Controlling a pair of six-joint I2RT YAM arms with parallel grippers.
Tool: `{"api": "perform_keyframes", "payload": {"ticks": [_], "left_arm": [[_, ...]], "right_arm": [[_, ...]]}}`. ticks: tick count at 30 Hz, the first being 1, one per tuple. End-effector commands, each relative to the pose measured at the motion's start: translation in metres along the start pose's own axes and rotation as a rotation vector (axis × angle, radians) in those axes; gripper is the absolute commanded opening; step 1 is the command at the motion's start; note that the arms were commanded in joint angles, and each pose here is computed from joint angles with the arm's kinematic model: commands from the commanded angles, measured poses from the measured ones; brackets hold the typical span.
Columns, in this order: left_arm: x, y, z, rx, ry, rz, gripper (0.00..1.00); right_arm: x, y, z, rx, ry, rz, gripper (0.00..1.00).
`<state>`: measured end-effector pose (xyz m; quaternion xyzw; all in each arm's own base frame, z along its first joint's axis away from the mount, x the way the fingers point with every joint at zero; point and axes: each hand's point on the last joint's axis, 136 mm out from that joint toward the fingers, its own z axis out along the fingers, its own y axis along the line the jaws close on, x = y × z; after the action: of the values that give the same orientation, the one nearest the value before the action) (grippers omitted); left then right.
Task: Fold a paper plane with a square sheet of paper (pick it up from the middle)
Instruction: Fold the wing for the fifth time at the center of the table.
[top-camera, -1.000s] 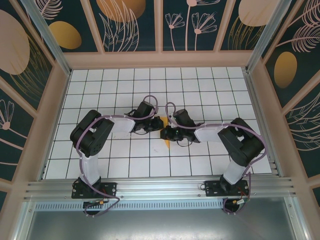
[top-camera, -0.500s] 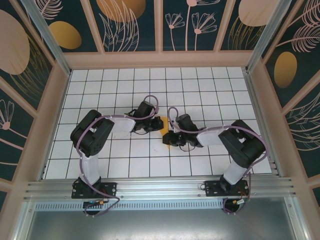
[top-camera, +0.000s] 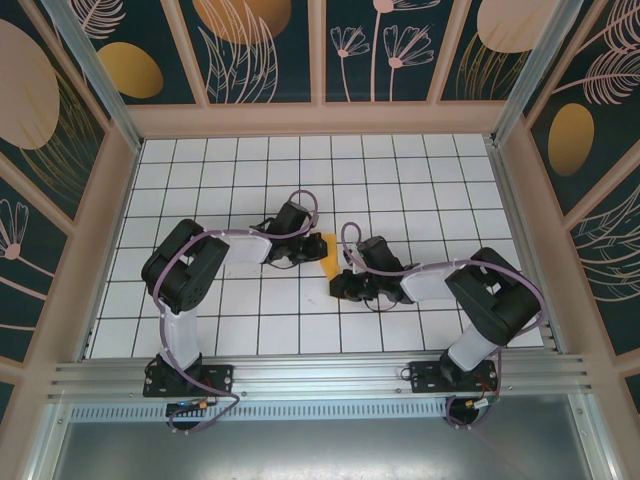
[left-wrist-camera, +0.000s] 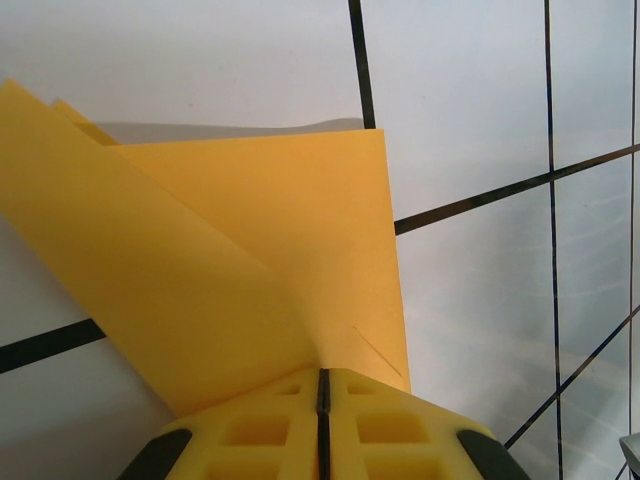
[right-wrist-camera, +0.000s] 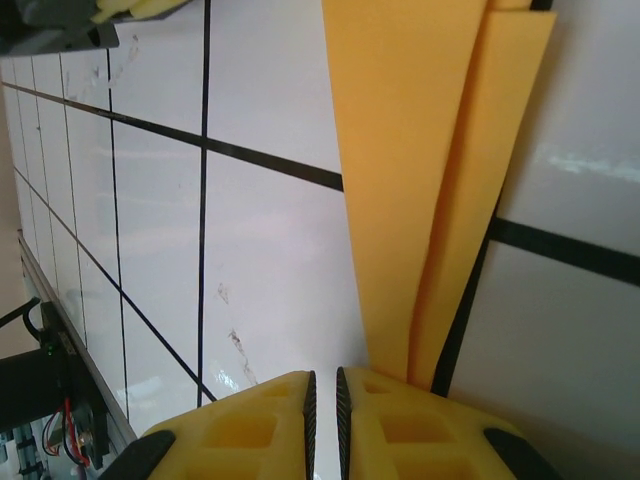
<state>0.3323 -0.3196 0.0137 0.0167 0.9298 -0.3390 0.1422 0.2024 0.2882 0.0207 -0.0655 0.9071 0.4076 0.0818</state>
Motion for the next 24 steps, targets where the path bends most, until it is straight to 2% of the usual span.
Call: {"api": "perform_keyframes", "payload": {"ticks": [1, 5, 9, 13, 17, 20, 24], "left_arm": [[0.014, 0.036, 0.010, -0.139, 0.036, -0.009, 0.11], [0.011, 0.032, 0.006, -0.139, 0.029, -0.001, 0.11], [0.003, 0.018, -0.004, -0.108, 0.006, 0.013, 0.13], [-0.014, -0.007, -0.034, -0.071, -0.075, 0.049, 0.22], [-0.029, -0.025, -0.071, -0.060, -0.185, 0.059, 0.40], [-0.026, -0.022, -0.085, -0.070, -0.215, 0.033, 0.45], [-0.020, -0.016, -0.090, -0.115, -0.218, -0.003, 0.47]], "right_arm": [[0.036, -0.018, -0.003, 0.066, 0.118, 0.072, 0.18], [0.027, -0.014, -0.010, 0.091, 0.086, 0.057, 0.18], [0.000, 0.002, -0.027, 0.104, -0.023, 0.012, 0.18], [-0.034, -0.004, -0.058, 0.187, -0.202, 0.022, 0.20], [-0.064, -0.010, -0.090, 0.224, -0.375, 0.058, 0.26], [-0.076, -0.010, -0.105, 0.231, -0.460, 0.067, 0.35], [-0.081, -0.012, -0.108, 0.227, -0.492, 0.081, 0.38]]}}
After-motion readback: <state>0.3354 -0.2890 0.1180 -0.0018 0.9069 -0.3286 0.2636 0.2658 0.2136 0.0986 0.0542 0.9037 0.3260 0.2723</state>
